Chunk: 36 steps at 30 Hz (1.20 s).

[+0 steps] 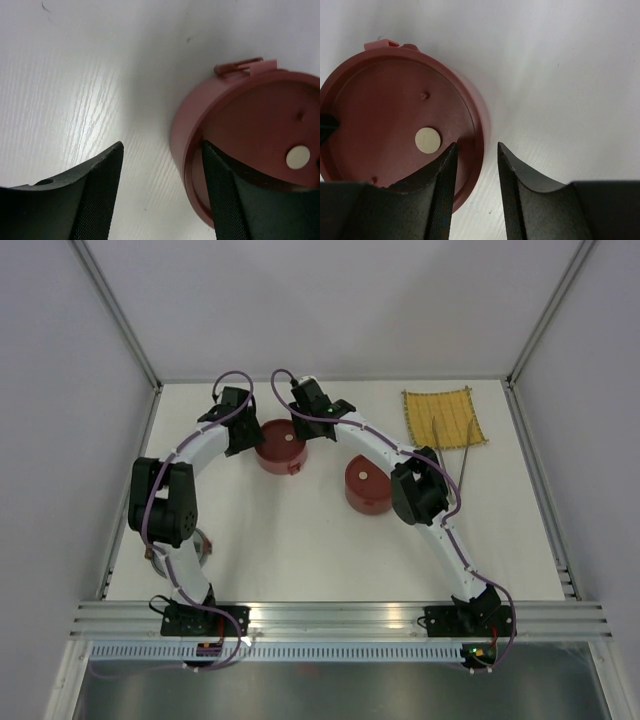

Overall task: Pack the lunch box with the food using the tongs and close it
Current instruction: Close the box lid on the packing box.

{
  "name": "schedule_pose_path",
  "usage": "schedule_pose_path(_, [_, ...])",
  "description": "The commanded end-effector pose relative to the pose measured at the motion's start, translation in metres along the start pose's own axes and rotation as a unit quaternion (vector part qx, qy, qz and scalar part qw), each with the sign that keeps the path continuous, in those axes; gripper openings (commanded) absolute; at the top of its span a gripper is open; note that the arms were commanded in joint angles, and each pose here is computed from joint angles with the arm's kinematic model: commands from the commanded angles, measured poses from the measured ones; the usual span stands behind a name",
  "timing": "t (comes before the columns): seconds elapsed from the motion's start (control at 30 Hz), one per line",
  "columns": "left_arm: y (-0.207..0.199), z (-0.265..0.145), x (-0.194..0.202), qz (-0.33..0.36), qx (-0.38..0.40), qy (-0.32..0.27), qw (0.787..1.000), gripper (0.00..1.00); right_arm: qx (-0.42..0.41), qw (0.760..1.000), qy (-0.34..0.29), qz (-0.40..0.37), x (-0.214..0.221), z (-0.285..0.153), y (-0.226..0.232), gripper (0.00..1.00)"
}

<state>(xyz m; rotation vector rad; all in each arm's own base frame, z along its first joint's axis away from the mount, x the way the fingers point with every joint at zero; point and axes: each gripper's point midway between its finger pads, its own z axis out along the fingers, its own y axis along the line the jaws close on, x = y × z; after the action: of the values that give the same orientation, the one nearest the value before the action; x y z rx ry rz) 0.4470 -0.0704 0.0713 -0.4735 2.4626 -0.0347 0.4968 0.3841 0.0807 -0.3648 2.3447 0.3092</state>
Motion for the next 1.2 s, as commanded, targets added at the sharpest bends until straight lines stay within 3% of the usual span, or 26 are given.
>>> schedule_pose_path(0.0, [0.026, 0.022, 0.011, 0.032, -0.071, 0.022, 0.997, 0.69, 0.004, 1.0, 0.011, -0.002, 0.002, -0.006, -0.011, 0.43])
schedule_pose_path(0.2, [0.035, 0.042, 0.037, 0.034, -0.098, 0.071, 0.992, 0.67, 0.009, 1.0, 0.018, -0.007, 0.005, -0.005, -0.018, 0.42])
schedule_pose_path(0.3, [0.032, 0.04, 0.044, 0.038, -0.089, 0.08, 0.992, 0.64, 0.01, 1.0, 0.021, -0.006, 0.008, -0.003, -0.021, 0.34])
schedule_pose_path(0.53, [0.008, 0.043, 0.062, 0.112, -0.073, 0.087, 0.987, 0.42, -0.013, 0.999, 0.052, 0.0, 0.033, 0.005, -0.015, 0.15])
schedule_pose_path(0.67, [-0.008, 0.045, 0.079, 0.142, -0.065, 0.097, 0.983, 0.39, -0.014, 0.997, 0.079, -0.004, 0.061, 0.002, -0.019, 0.06])
schedule_pose_path(0.93, [-0.01, 0.023, 0.112, 0.139, -0.047, 0.122, 0.982, 0.36, -0.012, 0.995, 0.098, -0.002, 0.094, -0.027, -0.029, 0.02])
schedule_pose_path(1.17, [-0.003, -0.021, 0.138, 0.134, -0.015, 0.135, 0.982, 0.36, -0.021, 0.995, 0.099, -0.002, 0.118, -0.056, -0.025, 0.02])
